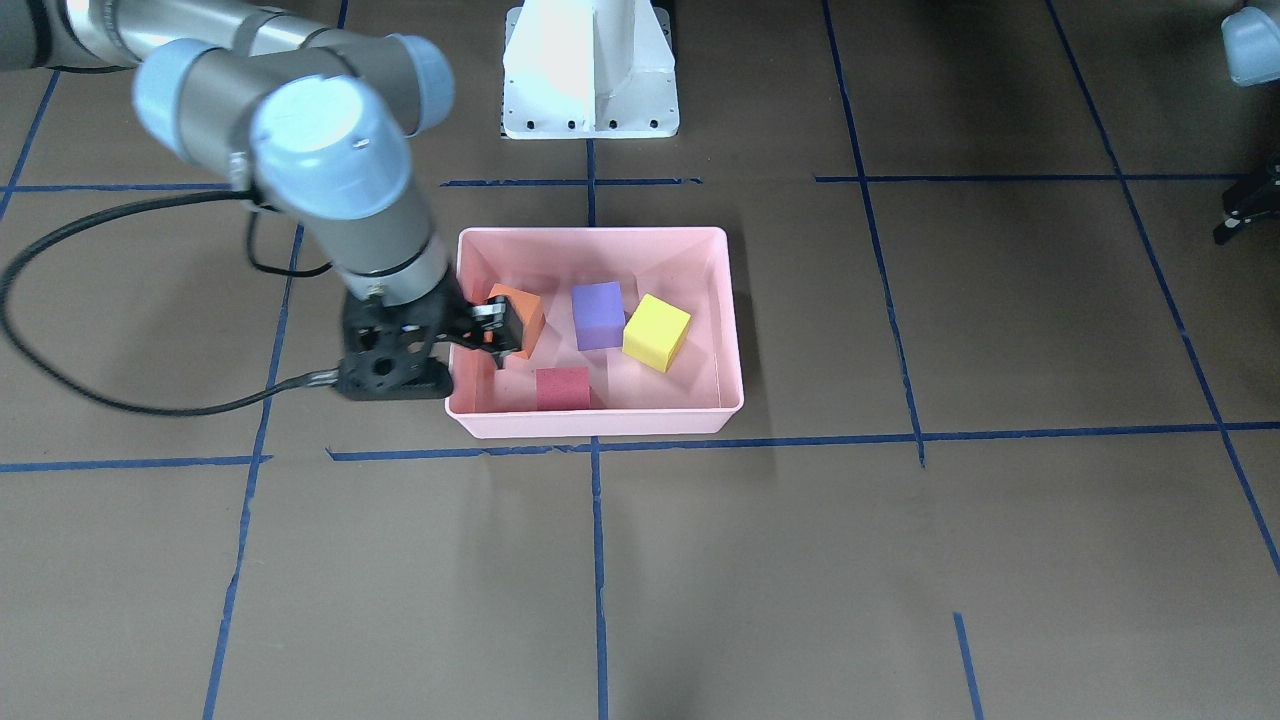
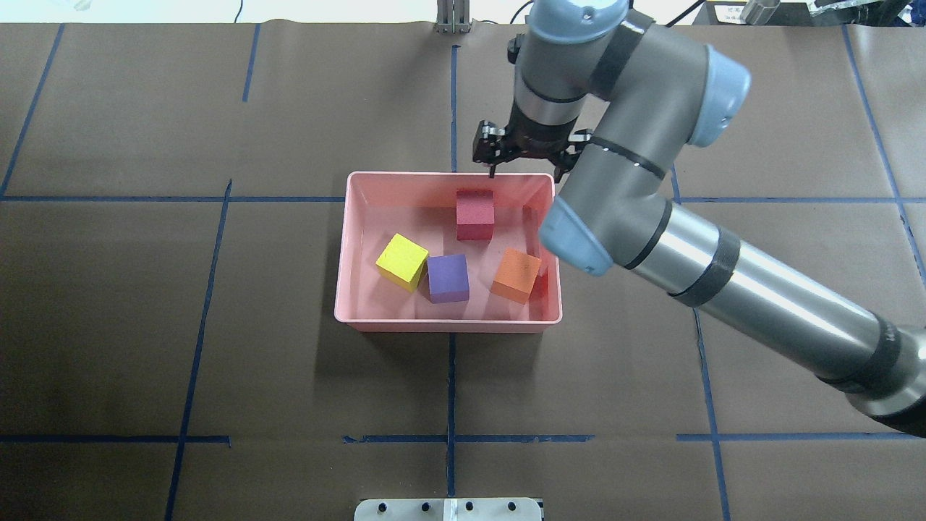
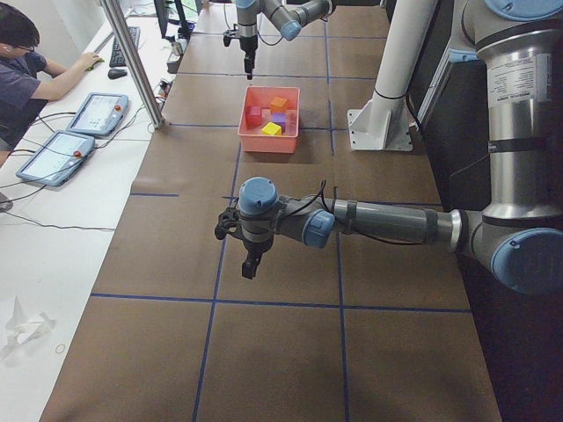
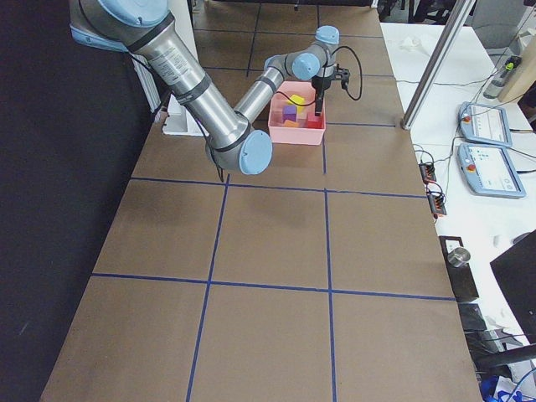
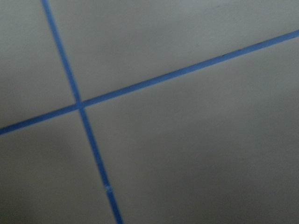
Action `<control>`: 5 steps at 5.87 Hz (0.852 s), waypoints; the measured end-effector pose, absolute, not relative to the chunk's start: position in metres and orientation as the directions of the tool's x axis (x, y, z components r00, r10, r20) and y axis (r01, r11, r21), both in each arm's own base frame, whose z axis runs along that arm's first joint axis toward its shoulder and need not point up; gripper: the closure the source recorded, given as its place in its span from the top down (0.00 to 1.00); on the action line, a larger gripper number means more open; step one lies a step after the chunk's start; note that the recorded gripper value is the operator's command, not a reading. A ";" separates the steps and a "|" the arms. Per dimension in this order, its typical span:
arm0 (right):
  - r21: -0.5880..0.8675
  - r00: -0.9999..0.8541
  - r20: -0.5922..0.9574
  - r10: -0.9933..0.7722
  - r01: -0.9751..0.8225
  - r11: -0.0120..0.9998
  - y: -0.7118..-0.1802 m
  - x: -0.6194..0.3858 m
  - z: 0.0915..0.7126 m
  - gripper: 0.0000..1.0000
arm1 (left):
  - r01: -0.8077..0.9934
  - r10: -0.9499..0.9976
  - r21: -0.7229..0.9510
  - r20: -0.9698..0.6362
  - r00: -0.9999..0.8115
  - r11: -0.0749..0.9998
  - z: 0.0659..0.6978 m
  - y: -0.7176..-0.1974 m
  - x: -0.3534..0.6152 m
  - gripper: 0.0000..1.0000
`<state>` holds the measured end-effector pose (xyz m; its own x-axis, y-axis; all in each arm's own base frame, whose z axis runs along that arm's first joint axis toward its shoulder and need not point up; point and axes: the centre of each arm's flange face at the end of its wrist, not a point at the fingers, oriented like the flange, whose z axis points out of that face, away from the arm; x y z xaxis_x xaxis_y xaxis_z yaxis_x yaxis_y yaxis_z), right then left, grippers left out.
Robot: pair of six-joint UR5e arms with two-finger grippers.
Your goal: Place blocks into pink bin with both arms
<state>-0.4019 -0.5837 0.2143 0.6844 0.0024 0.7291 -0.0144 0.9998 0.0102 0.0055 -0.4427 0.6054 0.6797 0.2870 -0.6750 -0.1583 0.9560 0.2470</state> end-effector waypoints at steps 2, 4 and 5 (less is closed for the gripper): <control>0.097 0.694 0.710 -0.118 0.069 0.993 -0.620 -0.303 0.289 1.00 | -0.184 0.239 0.153 -0.680 0.693 0.971 0.619 -0.424 -0.038 1.00; 0.183 0.698 0.674 -0.242 0.159 0.970 -0.625 -0.202 0.372 1.00 | -0.181 0.207 0.111 -0.687 0.696 0.977 0.619 -0.418 -0.051 1.00; 0.209 0.696 0.656 -0.293 0.205 0.956 -0.608 -0.151 0.423 1.00 | -0.179 0.211 0.118 -0.686 0.697 0.977 0.615 -0.420 -0.052 1.00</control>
